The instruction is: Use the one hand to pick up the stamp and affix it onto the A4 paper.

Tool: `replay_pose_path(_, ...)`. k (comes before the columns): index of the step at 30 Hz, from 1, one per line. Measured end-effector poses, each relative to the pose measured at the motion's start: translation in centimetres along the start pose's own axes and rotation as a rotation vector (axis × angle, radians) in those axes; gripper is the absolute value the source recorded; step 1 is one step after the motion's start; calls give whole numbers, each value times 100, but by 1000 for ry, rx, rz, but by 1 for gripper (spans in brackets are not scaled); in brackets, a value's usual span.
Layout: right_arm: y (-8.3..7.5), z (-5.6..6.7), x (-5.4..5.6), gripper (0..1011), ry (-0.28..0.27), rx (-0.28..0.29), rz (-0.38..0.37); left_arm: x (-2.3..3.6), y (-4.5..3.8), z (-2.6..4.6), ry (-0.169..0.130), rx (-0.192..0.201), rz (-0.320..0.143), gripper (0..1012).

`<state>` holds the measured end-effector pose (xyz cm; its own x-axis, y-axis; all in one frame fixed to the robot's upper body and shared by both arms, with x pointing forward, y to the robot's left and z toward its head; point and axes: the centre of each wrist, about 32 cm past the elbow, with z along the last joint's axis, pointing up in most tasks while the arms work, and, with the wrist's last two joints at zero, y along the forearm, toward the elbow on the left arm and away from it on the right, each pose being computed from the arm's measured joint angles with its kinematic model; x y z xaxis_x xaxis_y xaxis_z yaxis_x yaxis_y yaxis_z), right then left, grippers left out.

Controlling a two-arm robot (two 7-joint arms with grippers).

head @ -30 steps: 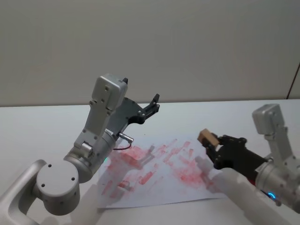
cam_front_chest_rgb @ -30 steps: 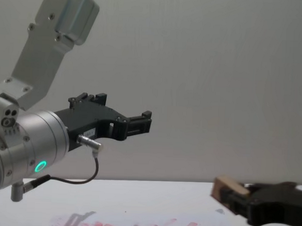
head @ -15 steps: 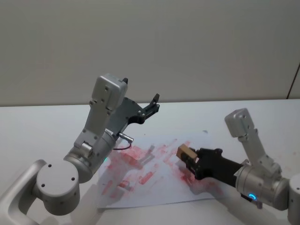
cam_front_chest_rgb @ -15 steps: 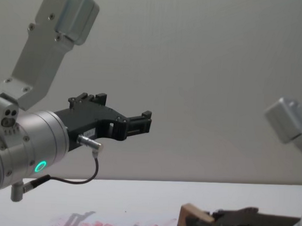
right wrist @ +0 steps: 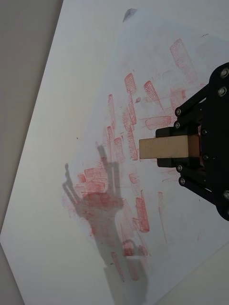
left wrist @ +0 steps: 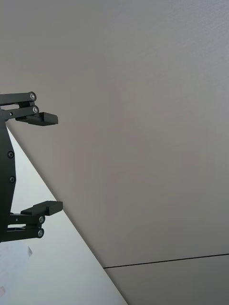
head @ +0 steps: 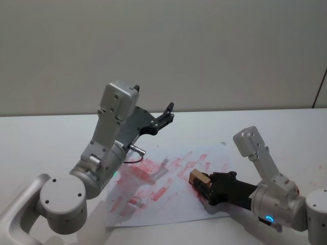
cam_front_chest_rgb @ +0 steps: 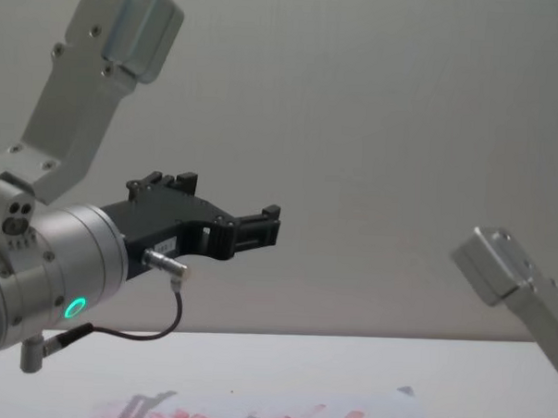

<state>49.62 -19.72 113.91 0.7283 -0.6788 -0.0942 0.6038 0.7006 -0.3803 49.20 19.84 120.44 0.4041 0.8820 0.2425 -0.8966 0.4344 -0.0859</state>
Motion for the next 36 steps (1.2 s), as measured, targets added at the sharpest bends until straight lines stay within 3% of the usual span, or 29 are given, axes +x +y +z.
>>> replay_pose_path(12, 30, 4, 5, 217, -28, -2, 2, 0, 0, 0, 0, 0, 0, 1001)
replay_pose_path(21, -14, 85, 0, 217, -67, 69, -25, 0, 0, 0, 0, 0, 0, 1001)
replay_pose_path(29, -173, 179, -11, 217, -94, 157, -88, 0, 0, 0, 0, 0, 0, 1001)
replay_pose_path(36, -426, 222, -44, 217, -99, 225, -180, 0, 0, 0, 0, 0, 0, 1001)
